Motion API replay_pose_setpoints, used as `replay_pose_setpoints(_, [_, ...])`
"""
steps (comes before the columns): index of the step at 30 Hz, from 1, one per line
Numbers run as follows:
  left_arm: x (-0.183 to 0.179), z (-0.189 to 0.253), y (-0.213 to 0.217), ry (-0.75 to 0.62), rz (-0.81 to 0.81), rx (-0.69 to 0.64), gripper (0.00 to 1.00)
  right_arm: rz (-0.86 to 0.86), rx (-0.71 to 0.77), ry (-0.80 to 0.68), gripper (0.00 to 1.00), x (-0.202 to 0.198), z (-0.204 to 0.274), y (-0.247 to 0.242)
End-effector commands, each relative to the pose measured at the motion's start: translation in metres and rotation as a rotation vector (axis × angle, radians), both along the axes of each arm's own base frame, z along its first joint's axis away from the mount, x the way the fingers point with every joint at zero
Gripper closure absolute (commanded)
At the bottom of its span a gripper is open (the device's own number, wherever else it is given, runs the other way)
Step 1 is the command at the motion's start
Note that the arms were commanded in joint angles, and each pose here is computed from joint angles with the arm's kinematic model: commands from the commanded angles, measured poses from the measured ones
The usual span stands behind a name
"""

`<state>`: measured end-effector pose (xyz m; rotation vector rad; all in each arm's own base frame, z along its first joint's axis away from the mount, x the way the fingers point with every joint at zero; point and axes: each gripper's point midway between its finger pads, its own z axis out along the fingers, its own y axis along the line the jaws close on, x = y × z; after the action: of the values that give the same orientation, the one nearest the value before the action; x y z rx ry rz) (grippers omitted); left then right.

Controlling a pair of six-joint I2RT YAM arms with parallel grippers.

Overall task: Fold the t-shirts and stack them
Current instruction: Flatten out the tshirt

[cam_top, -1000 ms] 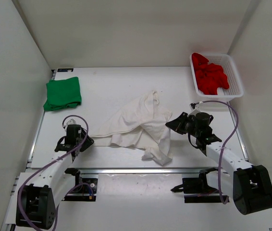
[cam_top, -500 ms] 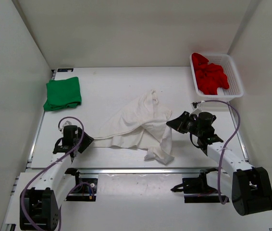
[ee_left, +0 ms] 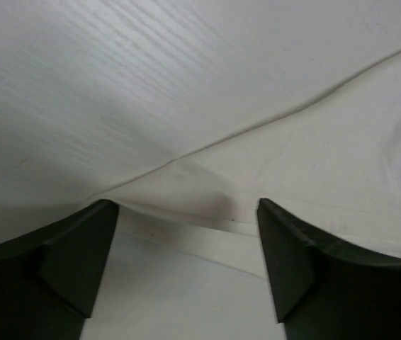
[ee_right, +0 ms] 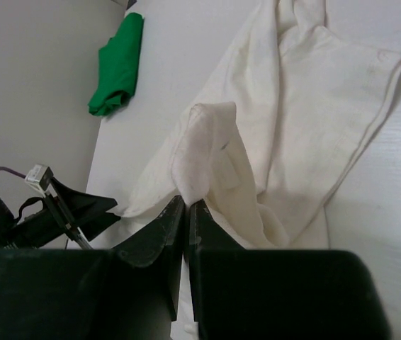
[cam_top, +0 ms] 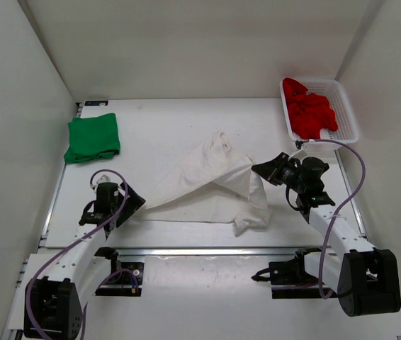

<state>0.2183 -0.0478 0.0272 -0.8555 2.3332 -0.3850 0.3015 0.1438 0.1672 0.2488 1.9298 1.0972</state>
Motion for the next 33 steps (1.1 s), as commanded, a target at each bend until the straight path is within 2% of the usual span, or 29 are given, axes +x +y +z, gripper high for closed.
replay_pose_setpoints(1, [-0.012, -0.021, -0.006, 0.056, -0.017, 0.027, 0.01, 0.014, 0.011, -0.117, 0.98, 0.013, 0.039, 0.006])
replay_pose_setpoints(4, [-0.003, -0.027, -0.007, 0.036, -0.005, -0.010, 0.01, 0.039, -0.026, -0.130, 0.97, 0.010, 0.041, 0.014])
replay_pose_setpoints(5, [0.003, -0.026, -0.005, 0.027, 0.004, -0.005, 0.06, 0.043, -0.035, -0.129, 0.98, 0.011, 0.045, 0.015])
replay_pose_setpoints(6, [0.006, -0.027, -0.012, 0.022, -0.026, -0.031, 0.17, 0.048, -0.045, -0.116, 0.97, 0.012, 0.044, 0.016])
replay_pose_setpoints(7, [0.011, -0.022, -0.016, 0.011, -0.029, -0.051, 0.22, 0.060, -0.055, -0.140, 0.98, 0.012, 0.053, 0.018])
replay_pose_setpoints(10, [0.021, -0.023, -0.033, 0.019, -0.068, -0.107, 0.75, 0.073, -0.062, -0.150, 0.98, 0.013, 0.063, 0.024])
replay_pose_setpoints(12, [0.032, -0.017, -0.031, -0.005, -0.054, -0.119, 1.00, 0.097, -0.080, -0.172, 0.98, 0.010, 0.071, 0.030])
replay_pose_setpoints(15, [0.056, 0.006, -0.024, -0.083, -0.048, -0.107, 1.00, 0.082, -0.123, -0.209, 0.97, 0.015, 0.088, 0.029])
replay_pose_setpoints(19, [0.104, 0.082, -0.023, -0.242, -0.076, -0.094, 1.00, 0.091, -0.132, -0.270, 0.97, 0.016, 0.120, 0.030])
replay_pose_setpoints(22, [0.136, 0.162, -0.021, -0.417, -0.084, -0.108, 1.00, 0.100, -0.153, -0.338, 0.98, 0.015, 0.157, 0.030])
replay_pose_setpoints(25, [0.147, 0.211, -0.020, -0.524, -0.094, -0.159, 1.00, 0.094, -0.226, -0.409, 0.98, 0.011, 0.198, 0.027])
replay_pose_setpoints(26, [0.153, 0.238, -0.012, -0.584, -0.077, -0.173, 1.00, 0.089, -0.250, -0.477, 0.97, 0.008, 0.224, 0.026])
replay_pose_setpoints(27, [0.154, 0.264, -0.006, -0.645, -0.065, -0.174, 1.00, 0.095, -0.285, -0.485, 0.98, 0.006, 0.229, 0.026])
replay_pose_setpoints(29, [0.154, 0.300, 0.006, -0.715, -0.043, -0.177, 1.00, 0.059, -0.307, -0.562, 0.99, -0.004, 0.276, 0.016])
replay_pose_setpoints(33, [0.150, 0.364, 0.023, -0.820, -0.019, -0.081, 1.00, 0.067, -0.265, -0.685, 0.99, -0.025, 0.339, 0.000])
